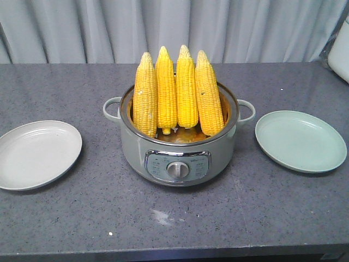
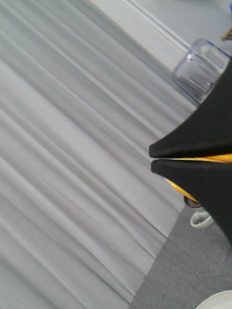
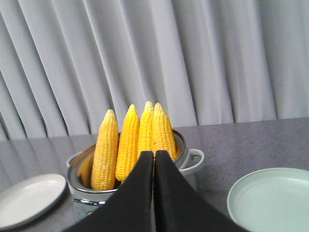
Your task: Distribute corn equally
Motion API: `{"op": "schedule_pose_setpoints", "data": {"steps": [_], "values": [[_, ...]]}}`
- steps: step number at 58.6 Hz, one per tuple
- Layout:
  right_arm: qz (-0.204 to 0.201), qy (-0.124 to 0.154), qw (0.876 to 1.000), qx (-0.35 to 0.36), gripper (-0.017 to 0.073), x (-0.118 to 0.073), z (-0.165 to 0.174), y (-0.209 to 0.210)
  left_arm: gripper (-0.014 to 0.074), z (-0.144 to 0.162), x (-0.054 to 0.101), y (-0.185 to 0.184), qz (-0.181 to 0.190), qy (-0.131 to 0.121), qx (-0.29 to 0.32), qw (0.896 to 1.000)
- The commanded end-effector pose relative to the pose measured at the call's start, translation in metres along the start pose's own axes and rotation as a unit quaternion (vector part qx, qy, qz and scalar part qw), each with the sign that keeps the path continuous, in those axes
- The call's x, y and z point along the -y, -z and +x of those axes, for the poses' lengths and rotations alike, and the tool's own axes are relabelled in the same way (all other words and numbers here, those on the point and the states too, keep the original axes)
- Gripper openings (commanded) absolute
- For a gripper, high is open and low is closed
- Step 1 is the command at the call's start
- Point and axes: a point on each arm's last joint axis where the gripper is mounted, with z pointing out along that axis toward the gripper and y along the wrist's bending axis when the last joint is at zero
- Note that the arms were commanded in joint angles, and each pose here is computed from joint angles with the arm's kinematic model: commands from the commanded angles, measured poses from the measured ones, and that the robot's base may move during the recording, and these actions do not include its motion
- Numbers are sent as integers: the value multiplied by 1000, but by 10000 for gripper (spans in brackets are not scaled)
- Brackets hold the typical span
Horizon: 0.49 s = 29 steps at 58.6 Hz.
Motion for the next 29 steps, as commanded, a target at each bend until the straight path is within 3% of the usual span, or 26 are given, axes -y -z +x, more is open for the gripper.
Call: {"op": "schedule_pose_setpoints", "data": {"steps": [1, 8, 15, 20, 29], "values": [[5, 76, 997, 6, 8, -3, -31, -17, 0, -14, 13, -15, 5, -52, -33, 998], [6, 127, 992, -16, 65, -3, -49, -42, 32, -24, 23, -34, 8, -107, -75, 991], [7, 156, 987, -39, 197, -1, -58, -66, 116, -32, 26, -53, 6, -131, -102, 986], [9, 156, 986, -58, 352, 2, -61, -85, 214, -36, 26, -68, 1, -128, -120, 984], [16, 182, 980, -79, 594, 10, -61, -117, 427, -37, 22, -84, -10, -121, -137, 983]]}}
